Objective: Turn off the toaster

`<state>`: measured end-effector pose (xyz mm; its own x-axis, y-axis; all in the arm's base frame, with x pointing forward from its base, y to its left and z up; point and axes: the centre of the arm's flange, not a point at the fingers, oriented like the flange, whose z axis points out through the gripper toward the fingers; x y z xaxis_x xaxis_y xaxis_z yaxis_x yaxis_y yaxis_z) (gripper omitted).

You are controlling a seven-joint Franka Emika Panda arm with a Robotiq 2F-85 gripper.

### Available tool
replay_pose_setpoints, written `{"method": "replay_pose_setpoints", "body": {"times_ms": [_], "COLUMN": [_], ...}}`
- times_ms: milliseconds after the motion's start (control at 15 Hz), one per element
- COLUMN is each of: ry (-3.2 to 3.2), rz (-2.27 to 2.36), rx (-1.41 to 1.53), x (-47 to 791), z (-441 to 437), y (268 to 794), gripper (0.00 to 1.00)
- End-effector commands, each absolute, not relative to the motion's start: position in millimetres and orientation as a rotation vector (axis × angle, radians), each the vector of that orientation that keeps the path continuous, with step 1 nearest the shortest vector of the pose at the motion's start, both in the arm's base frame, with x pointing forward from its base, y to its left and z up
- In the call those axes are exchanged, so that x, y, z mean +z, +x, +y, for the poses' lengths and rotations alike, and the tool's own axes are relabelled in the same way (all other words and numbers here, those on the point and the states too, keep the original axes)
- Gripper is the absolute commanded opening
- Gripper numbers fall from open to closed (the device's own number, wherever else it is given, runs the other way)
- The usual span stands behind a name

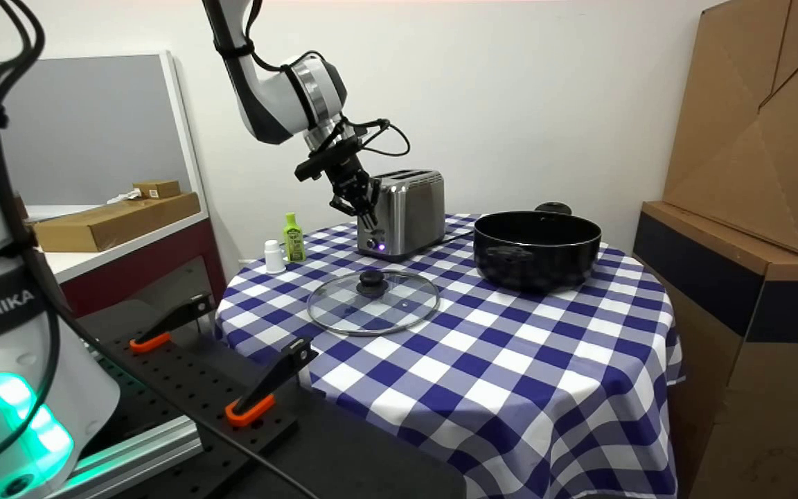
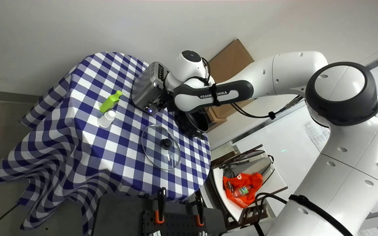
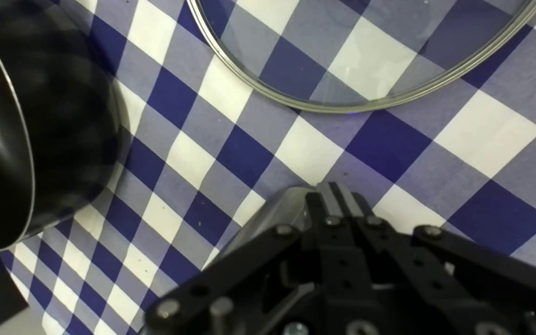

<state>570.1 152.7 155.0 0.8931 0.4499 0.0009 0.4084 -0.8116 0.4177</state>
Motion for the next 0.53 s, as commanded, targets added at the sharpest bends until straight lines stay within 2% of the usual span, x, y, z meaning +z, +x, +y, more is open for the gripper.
{"method": "replay_pose_setpoints", "body": {"times_ms": [0,467], "ry": [2.621,2.553], "rz": [0.692,0.728], "rx": [0.129,0.109], "x": [129,95], "z": [163,176], "y": [577,569], "gripper": [0.0,0.0]}}
